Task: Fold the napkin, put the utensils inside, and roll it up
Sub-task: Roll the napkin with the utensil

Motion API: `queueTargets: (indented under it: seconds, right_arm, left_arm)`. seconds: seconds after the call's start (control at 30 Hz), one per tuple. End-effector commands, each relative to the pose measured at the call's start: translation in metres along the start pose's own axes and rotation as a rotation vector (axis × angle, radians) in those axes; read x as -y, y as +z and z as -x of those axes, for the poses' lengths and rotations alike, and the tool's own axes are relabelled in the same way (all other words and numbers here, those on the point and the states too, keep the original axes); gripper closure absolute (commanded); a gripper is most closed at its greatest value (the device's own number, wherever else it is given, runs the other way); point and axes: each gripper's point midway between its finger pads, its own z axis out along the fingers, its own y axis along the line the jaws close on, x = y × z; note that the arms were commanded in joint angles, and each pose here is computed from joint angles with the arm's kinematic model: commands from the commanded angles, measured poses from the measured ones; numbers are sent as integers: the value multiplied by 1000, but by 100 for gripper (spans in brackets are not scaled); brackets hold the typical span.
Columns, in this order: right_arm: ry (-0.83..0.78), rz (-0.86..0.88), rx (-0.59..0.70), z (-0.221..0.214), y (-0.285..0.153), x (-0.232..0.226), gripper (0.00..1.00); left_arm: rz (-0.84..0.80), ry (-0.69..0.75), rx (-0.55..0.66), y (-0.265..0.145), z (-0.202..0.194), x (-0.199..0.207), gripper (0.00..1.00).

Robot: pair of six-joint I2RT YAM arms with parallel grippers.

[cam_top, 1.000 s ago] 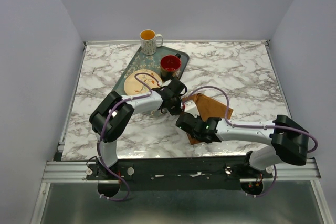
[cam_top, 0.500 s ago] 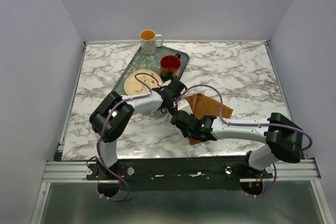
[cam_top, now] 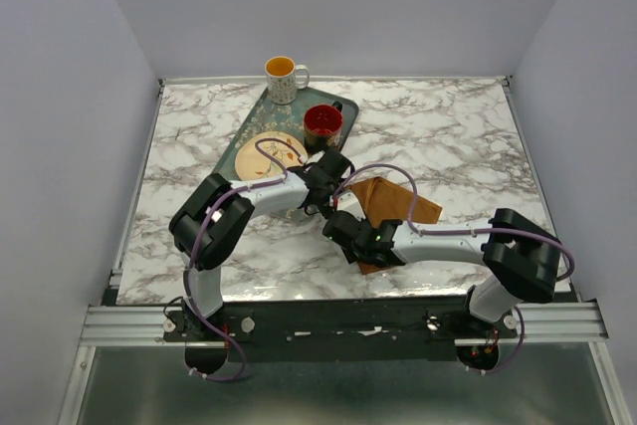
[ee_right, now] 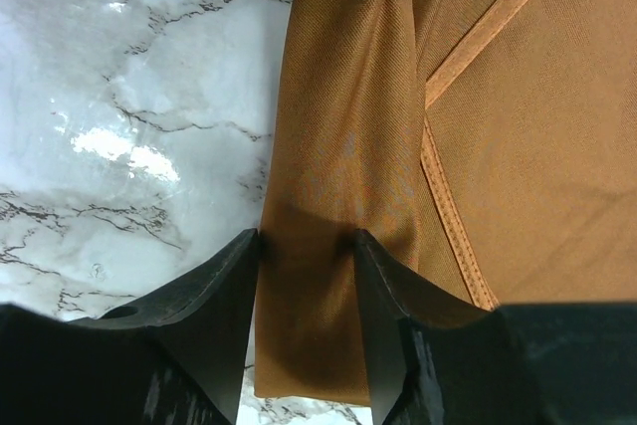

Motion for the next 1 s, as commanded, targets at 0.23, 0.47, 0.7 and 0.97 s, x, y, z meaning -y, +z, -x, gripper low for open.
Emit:
queueTargets:
  seconds: [0.23, 0.47, 0.7, 0.97]
  right_arm:
    - [39, 18, -110, -40, 13, -5, 44]
    - [66, 0, -151, -61, 22, -2, 56]
    - [94, -64, -152, -63, 21, 8, 70]
    - [119, -24, -141, -61, 16, 4, 96]
  left_arm:
    - [103, -6, -69, 11, -15, -34, 100]
    - [85, -15, -87, 5, -17, -28, 100]
    - [79, -28, -104, 1, -20, -27, 100]
    - [70, -21, -87, -4, -15, -20, 100]
